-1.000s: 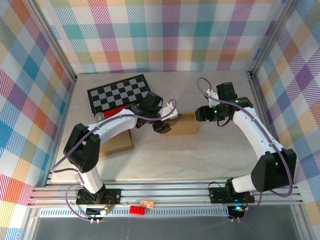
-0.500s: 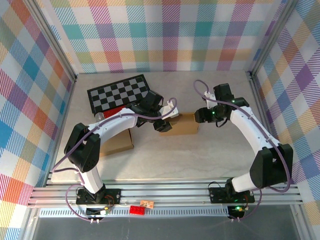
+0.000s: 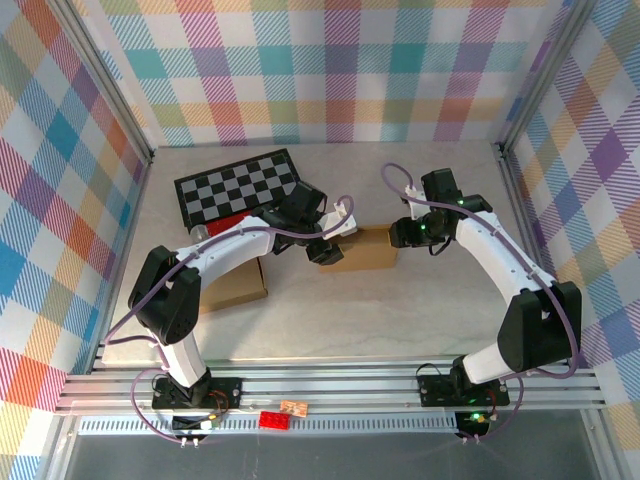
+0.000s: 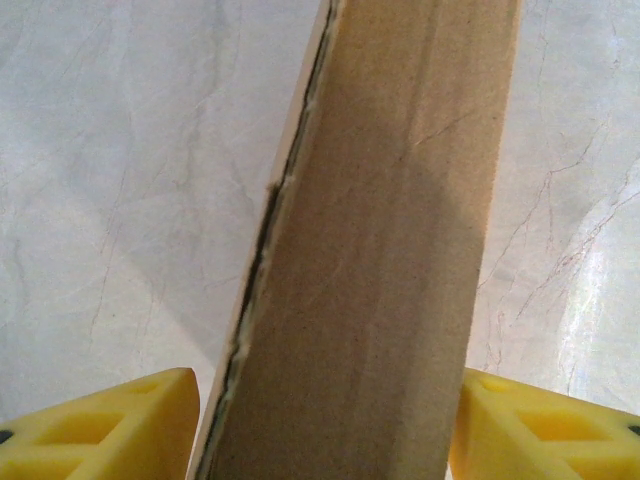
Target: Fold the paper box
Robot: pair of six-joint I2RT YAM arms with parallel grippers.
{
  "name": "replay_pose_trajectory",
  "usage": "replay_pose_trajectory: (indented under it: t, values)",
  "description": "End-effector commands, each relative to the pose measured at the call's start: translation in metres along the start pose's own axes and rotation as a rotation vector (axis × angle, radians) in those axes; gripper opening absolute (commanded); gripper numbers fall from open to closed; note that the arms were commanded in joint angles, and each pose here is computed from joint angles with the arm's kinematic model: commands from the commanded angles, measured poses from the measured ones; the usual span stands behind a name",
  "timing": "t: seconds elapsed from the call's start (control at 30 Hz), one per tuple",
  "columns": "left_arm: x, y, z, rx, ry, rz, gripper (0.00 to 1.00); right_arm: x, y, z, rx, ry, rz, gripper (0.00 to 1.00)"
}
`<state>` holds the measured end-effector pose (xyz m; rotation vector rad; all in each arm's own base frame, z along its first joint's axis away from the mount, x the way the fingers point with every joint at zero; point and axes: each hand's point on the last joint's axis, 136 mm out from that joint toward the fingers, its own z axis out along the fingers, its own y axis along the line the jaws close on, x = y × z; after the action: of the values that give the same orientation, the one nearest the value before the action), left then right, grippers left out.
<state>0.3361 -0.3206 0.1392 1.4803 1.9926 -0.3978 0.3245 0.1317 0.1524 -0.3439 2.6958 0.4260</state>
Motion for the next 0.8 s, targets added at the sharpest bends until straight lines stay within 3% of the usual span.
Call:
replay_pose_trajectory:
  t: [0.0,0.2,0.37,0.57,0.77]
  values:
    - [-0.008,0.002,-0.004,0.015,-0.027,-0.006,0.63,0.002,-0.003,-0.004,0.032,0.036,-0.015,0.53]
    - [-0.009,0.004,-0.004,0.012,-0.033,-0.010,0.62,-0.014,0.007,-0.029,0.009,-0.045,-0.040,0.58]
    - [-0.009,0.003,-0.003,0.017,-0.033,-0.012,0.62,-0.010,0.008,-0.028,0.002,-0.012,-0.063,0.58]
    - [-0.008,0.004,-0.004,0.015,-0.029,-0.013,0.62,-0.014,0.007,-0.028,0.008,-0.013,-0.074,0.50]
    - [-0.008,0.002,-0.005,0.019,-0.027,-0.013,0.62,-0.020,0.008,-0.029,0.010,-0.011,-0.092,0.36]
